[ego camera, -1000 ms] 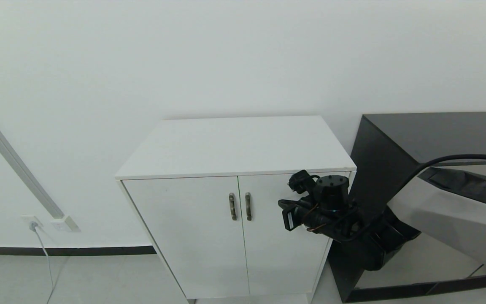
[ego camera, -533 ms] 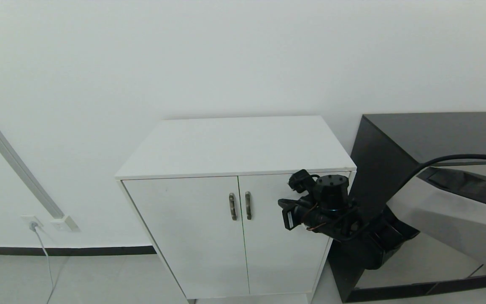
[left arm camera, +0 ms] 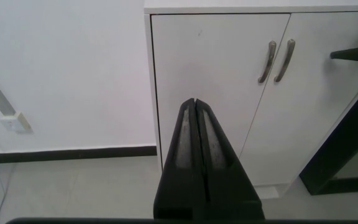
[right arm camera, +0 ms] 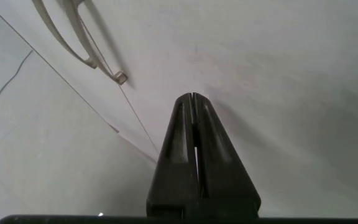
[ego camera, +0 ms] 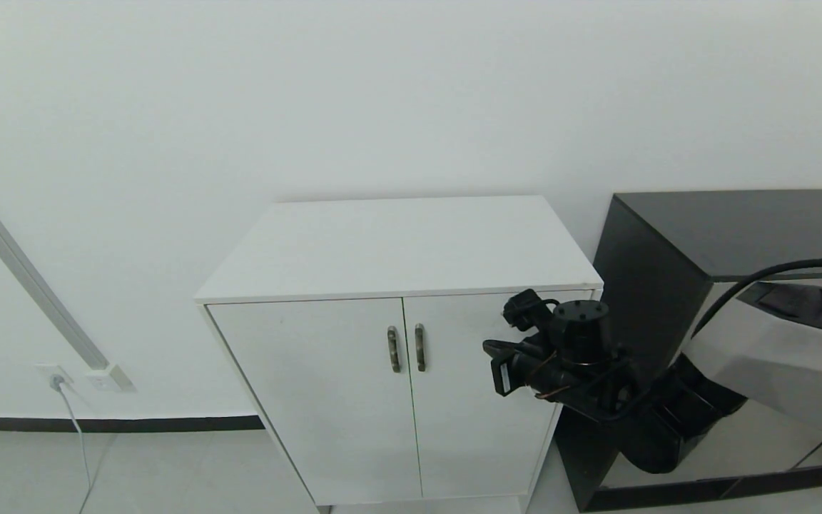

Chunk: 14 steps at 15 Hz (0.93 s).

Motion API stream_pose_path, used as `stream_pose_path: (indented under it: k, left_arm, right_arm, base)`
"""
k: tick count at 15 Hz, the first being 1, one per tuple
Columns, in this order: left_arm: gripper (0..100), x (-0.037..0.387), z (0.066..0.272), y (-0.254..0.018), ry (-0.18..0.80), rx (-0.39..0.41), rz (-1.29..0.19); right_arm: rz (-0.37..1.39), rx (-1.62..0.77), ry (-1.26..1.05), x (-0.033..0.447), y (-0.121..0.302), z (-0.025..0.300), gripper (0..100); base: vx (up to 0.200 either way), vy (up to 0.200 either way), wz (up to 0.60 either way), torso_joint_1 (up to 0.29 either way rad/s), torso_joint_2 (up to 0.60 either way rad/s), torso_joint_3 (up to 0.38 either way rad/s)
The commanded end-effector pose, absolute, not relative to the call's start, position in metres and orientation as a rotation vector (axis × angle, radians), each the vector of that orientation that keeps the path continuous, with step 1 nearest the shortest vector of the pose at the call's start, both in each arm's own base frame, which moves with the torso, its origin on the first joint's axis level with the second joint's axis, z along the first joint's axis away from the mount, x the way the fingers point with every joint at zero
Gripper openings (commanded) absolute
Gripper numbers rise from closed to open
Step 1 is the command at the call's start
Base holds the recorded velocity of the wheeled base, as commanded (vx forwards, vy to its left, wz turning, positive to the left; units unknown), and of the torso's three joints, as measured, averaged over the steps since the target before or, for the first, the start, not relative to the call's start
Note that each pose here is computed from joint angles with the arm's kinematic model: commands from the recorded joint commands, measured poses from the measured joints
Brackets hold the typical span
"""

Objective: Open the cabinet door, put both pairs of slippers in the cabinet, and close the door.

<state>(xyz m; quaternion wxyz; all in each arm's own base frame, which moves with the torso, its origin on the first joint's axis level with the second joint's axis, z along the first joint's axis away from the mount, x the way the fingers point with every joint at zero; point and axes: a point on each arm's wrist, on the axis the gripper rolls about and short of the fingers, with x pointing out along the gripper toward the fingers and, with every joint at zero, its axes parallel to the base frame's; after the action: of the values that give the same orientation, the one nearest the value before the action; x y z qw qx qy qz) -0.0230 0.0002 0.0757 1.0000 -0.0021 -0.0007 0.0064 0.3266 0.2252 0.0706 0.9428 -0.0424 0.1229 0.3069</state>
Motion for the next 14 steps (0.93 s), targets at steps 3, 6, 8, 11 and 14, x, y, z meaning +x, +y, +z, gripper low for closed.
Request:
stream_pose_path:
  k: [3,6,8,11,14]
  left_arm:
    - [0,-0.023,0.076,0.0,0.0,-0.005,0.014]
    - [0,-0.023,0.076,0.0,0.002,-0.005,0.014]
    - [0,-0.023,0.076,0.0,0.0,-0.005,0.014]
    - [0,-0.023,0.076,0.0,0.0,-0.005,0.014]
    - [0,-0.023,0.076,0.0,0.0,-0.005,0.012]
  right_arm:
    - [0.545,-0.075,0.202,0.286,0.185,0.091,0]
    - [0.45,-0.072,0.202,0.264,0.149,0.095,0]
    - [0.381,-0.064,0.226,0.251,0.119,0.093,0]
    - [0.262,-0.051,0.23,0.233,0.078,0.096,0]
    - [0.139,-0.038,0.248,0.218,0.043,0.097,0]
  base:
    - [0.0,0.0,0.0,0.0,0.0,0.0]
    - [0.0,0.0,0.0,0.0,0.0,0.0]
    - [0.0,0.0,0.0,0.0,0.0,0.0]
    - [0.0,0.0,0.0,0.0,0.0,0.0]
    - [0.0,0.0,0.0,0.0,0.0,0.0]
